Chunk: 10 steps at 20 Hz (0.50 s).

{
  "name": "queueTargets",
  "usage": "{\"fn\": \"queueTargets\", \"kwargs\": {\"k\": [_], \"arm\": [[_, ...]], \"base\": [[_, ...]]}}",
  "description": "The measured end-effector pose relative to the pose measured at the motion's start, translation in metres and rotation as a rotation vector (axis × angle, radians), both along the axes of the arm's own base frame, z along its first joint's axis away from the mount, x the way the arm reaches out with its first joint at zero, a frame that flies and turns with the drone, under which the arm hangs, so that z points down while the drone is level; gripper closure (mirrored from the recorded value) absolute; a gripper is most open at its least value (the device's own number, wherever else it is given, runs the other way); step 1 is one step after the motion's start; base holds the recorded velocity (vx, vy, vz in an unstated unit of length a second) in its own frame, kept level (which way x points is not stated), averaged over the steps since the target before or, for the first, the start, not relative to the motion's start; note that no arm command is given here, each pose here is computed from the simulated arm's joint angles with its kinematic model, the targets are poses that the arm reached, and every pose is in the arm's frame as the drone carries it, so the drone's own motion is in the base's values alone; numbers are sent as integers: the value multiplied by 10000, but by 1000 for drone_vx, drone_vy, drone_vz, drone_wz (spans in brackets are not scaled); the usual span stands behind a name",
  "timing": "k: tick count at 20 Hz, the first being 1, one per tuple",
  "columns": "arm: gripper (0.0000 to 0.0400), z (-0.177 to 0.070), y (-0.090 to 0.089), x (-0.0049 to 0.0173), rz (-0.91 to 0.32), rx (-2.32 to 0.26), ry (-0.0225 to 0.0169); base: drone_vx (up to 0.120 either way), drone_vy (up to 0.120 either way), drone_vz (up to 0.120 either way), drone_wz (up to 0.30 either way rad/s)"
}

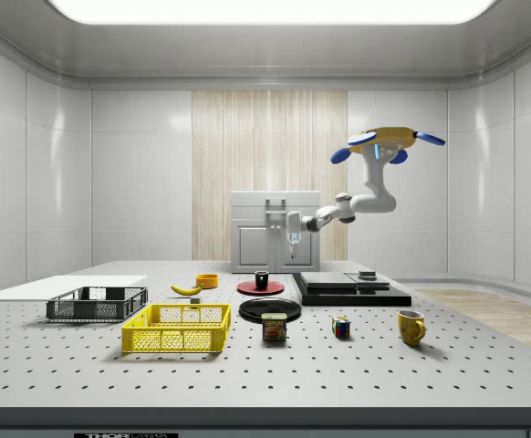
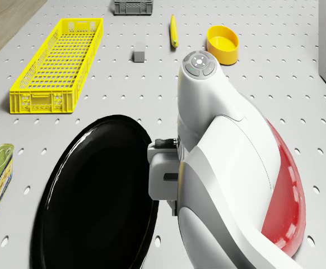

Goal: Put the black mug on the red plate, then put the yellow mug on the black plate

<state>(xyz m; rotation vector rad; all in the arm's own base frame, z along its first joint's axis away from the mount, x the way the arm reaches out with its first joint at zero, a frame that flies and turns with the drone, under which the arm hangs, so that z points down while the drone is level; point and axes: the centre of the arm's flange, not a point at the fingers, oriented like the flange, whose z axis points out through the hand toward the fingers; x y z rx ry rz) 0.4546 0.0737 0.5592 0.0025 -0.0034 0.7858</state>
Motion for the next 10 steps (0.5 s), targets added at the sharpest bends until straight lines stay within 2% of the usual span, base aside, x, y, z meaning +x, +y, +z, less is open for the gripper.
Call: {"fn": "queueTargets", "kwargs": {"k": [10], "arm": [[0,0,0,0,0,0,0]], "base": [[-120,120,0,0]]}}
